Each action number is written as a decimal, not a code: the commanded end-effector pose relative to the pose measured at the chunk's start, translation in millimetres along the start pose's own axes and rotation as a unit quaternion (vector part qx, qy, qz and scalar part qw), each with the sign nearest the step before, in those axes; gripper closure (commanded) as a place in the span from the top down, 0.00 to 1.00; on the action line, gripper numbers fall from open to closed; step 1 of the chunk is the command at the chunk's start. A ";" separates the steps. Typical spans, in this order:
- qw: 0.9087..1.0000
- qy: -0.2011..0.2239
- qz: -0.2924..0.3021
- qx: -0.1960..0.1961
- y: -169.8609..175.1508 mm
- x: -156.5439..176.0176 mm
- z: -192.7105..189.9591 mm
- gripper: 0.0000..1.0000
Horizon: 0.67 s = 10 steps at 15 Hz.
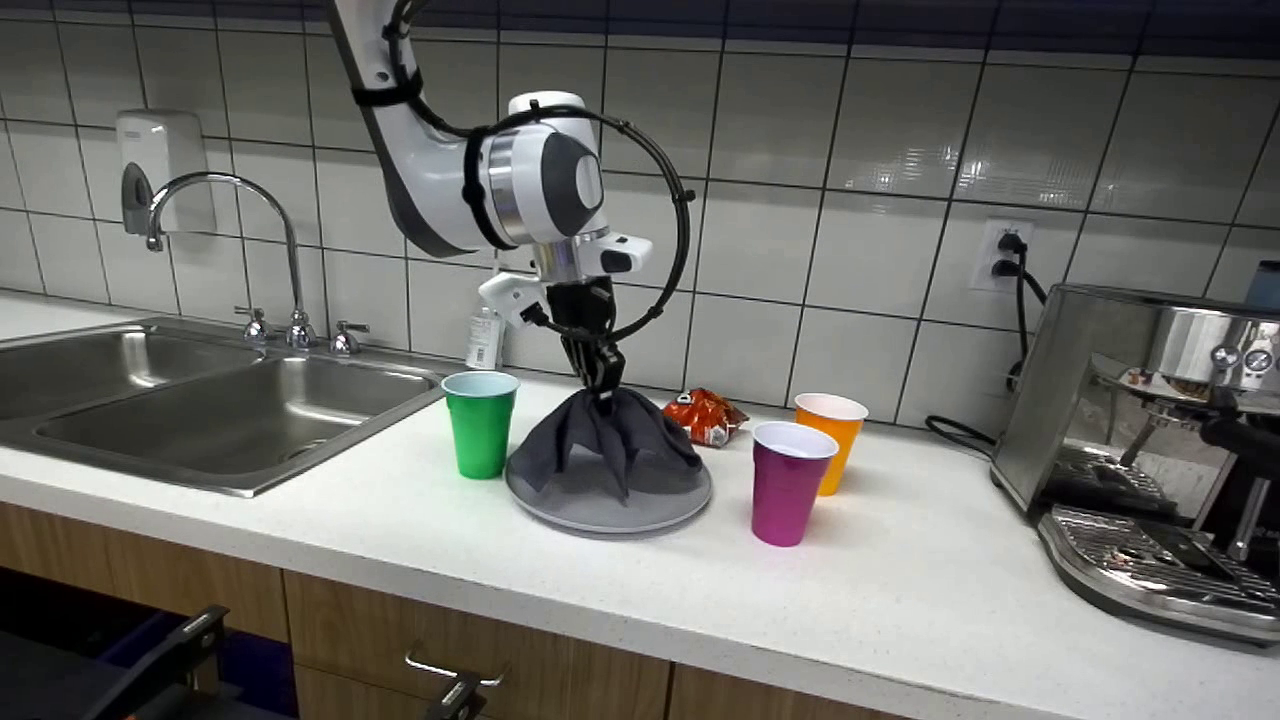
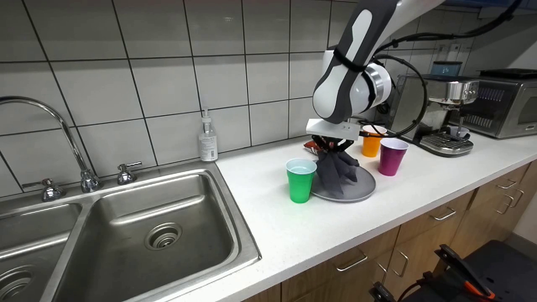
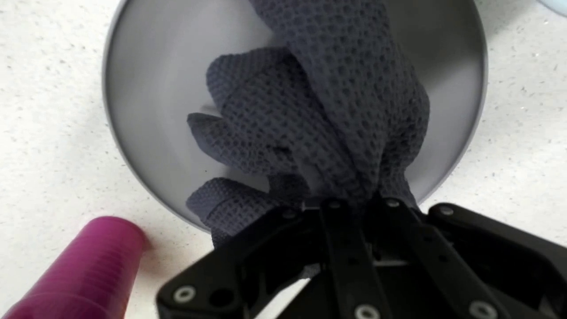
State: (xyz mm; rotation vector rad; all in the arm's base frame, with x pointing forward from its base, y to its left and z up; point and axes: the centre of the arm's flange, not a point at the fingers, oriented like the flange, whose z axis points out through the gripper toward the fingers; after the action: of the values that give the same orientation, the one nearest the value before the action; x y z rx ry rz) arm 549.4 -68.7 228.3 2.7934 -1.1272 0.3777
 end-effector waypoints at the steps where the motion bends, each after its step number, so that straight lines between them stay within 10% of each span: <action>1: 1.000 0.007 -0.007 0.006 5.9 -6.7 -33.7 0.03; 10: 0.999 0.024 -0.021 0.018 23.0 -6.8 -71.5 0.03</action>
State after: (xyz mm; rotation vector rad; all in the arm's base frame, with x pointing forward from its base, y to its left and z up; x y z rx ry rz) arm 534.9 -65.6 273.6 2.8289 -1.0457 0.4661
